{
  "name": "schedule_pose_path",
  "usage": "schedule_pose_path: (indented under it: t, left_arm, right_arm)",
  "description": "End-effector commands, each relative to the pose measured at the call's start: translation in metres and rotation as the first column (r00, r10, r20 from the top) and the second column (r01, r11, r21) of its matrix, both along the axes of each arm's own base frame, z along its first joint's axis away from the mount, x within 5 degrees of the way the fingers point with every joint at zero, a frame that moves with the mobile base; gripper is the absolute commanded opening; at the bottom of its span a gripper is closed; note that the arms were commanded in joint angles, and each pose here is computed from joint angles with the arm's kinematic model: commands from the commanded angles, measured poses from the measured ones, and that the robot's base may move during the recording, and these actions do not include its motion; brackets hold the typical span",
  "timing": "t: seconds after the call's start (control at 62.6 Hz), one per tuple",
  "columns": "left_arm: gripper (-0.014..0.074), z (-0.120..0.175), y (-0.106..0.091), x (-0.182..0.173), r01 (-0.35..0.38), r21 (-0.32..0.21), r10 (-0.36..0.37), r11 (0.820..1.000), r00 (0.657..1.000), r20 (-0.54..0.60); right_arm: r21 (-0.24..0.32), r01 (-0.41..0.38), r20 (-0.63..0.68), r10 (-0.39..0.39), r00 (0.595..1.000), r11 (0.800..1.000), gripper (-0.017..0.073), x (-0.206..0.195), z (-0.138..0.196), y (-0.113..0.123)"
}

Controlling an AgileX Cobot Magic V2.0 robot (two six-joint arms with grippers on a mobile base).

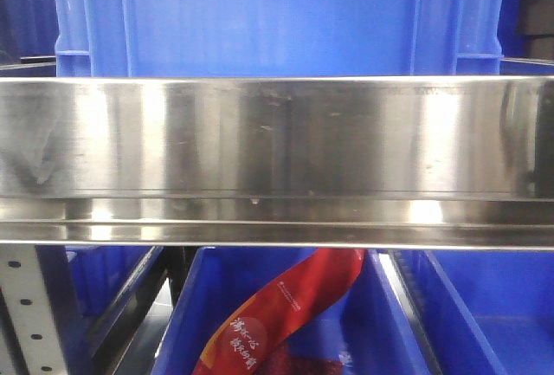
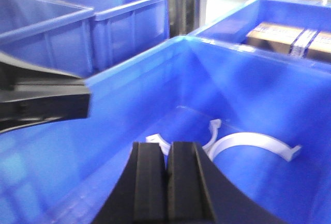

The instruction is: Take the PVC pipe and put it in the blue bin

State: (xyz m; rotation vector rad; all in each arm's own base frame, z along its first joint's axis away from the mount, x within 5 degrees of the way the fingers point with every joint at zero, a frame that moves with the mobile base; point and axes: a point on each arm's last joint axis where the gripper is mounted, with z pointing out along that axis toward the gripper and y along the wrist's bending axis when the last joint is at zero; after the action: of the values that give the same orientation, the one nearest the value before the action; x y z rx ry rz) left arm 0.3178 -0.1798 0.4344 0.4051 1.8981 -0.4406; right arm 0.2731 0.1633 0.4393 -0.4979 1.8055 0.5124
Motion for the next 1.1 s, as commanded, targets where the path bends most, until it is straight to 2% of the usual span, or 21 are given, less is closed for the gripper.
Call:
schedule_pose_path:
  t: [0.0,0.08,0.224,0.464,0.607,0.735,0.927,1.087]
  left_arm:
    - [-0.0111,0.016,0.005,-0.011,0.002,-0.025,-0.001,1.000,0.999,0.040]
    - [-0.0111,0.028,0.011,-0.021,0.000,-0.032,0.002,0.999,0.997,0.078]
    - [-0.0111,0.043,0.024,-0.037,-0.020,0.017,0.017,1.000,0.987,0.157]
    - [-0.0111,0.034,0.042,-0.071,-0.009,-0.061,0.026,0.998,0.957,0.288]
    - [-0.0111,0.012,0.062,-0.088,-0.042,-0.084,0.064,0.996,0.958,0.279]
    - [-0.0111,-0.011,0.092,-0.102,-0.130,-0.123,0.153,0.984,0.966,0.207]
    - [-0.0111,-0.043,0.129,-0.129,-0.250,-0.146,0.278,0.957,0.936,0.214]
    - [-0.0111,-0.073,0.145,-0.163,-0.290,-0.157,0.321,0.944,0.918,0.233]
  right_arm:
    - [0.015,0.022,0.060,-0.023,0.998,1.000,-0.0162,-0.004,0.012,-0.008]
    - [0.032,0.048,0.088,-0.051,0.995,0.998,-0.0162,-0.008,0.021,-0.019]
    - [0.056,0.127,0.131,-0.134,0.982,0.990,-0.0162,-0.016,0.037,-0.049]
    - [0.073,0.247,0.155,-0.256,0.954,0.966,-0.0164,-0.035,0.030,-0.088]
    - [0.113,0.298,0.203,-0.316,0.927,0.948,-0.0164,-0.054,0.008,-0.101]
    - [0.138,0.329,0.232,-0.354,0.906,0.934,-0.0164,-0.074,-0.020,-0.110]
    - [0.209,0.382,0.258,-0.428,0.867,0.900,-0.0164,-0.102,-0.069,-0.123]
    - [0.199,0.406,0.249,-0.447,0.859,0.892,-0.0164,-0.124,-0.109,-0.131]
